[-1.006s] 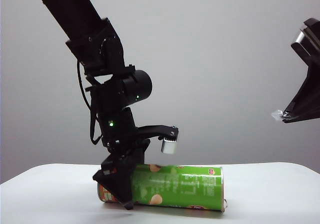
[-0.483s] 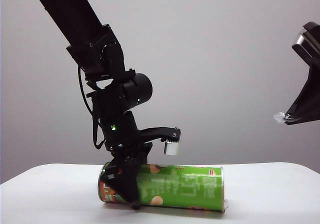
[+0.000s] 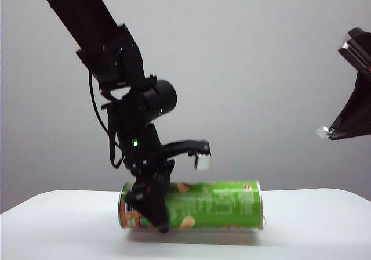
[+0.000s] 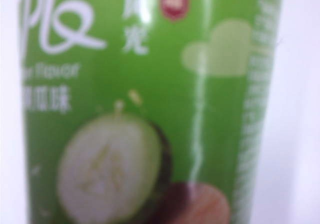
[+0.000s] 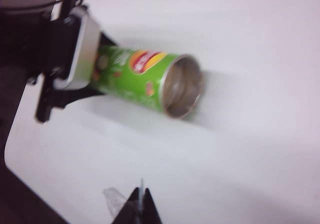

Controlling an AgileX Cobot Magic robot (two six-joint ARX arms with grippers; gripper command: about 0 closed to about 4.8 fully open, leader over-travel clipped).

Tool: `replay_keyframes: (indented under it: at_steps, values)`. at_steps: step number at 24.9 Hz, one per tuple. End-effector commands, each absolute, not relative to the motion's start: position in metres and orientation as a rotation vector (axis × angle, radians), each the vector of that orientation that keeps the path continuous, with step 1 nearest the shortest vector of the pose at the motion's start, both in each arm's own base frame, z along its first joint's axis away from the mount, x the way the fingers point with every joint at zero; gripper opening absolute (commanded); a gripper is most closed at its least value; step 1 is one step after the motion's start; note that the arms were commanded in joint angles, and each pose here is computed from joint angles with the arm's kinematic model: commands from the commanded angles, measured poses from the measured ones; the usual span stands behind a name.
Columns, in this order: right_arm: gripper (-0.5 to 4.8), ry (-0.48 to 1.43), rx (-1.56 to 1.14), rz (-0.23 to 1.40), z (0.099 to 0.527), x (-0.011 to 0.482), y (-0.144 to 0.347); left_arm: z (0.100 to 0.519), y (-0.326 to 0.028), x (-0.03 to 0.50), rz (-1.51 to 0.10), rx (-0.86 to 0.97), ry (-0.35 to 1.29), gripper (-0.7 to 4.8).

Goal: Pick up the green tub of chips from the desk, pull out the transparent container with the chips inside partially, and then place the chips back on the desk.

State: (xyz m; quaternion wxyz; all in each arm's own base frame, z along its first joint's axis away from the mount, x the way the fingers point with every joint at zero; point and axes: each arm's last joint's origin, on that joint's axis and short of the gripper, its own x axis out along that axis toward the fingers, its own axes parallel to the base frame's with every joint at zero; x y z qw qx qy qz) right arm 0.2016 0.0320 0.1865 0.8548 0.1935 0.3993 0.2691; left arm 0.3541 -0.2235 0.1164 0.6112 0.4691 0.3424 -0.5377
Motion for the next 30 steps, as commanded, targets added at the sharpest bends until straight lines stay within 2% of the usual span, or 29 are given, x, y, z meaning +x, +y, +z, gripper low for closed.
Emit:
replay_keyframes:
  at_steps: [1,5,10,14,16,22,30]
  values:
    - [0.14,0.797,0.442,0.539,0.191,0.206,0.025,0.139,-0.225,0.351,-1.235,1.072,0.736,2.99]
    - [0.22,0.763,0.528,0.598,0.195,0.207,0.013,0.165,-0.223,0.346,-1.256,1.038,0.675,3.00]
    - [0.26,0.645,0.709,0.752,0.211,0.211,-0.007,0.202,-0.220,0.333,-1.311,0.992,0.597,2.99]
    - [1.36,0.642,0.729,0.777,0.212,0.212,-0.007,0.219,-0.222,0.323,-1.349,0.970,0.547,2.99]
    - [1.40,0.655,0.736,0.843,0.213,0.211,-0.001,0.227,-0.232,0.313,-1.381,0.982,0.508,2.99]
    - [1.39,0.675,0.756,0.884,0.214,0.210,0.001,0.228,-0.252,0.298,-1.435,1.034,0.450,2.99]
    - [1.34,0.682,0.762,0.887,0.213,0.210,0.001,0.229,-0.251,0.302,-1.335,1.100,0.458,2.99]
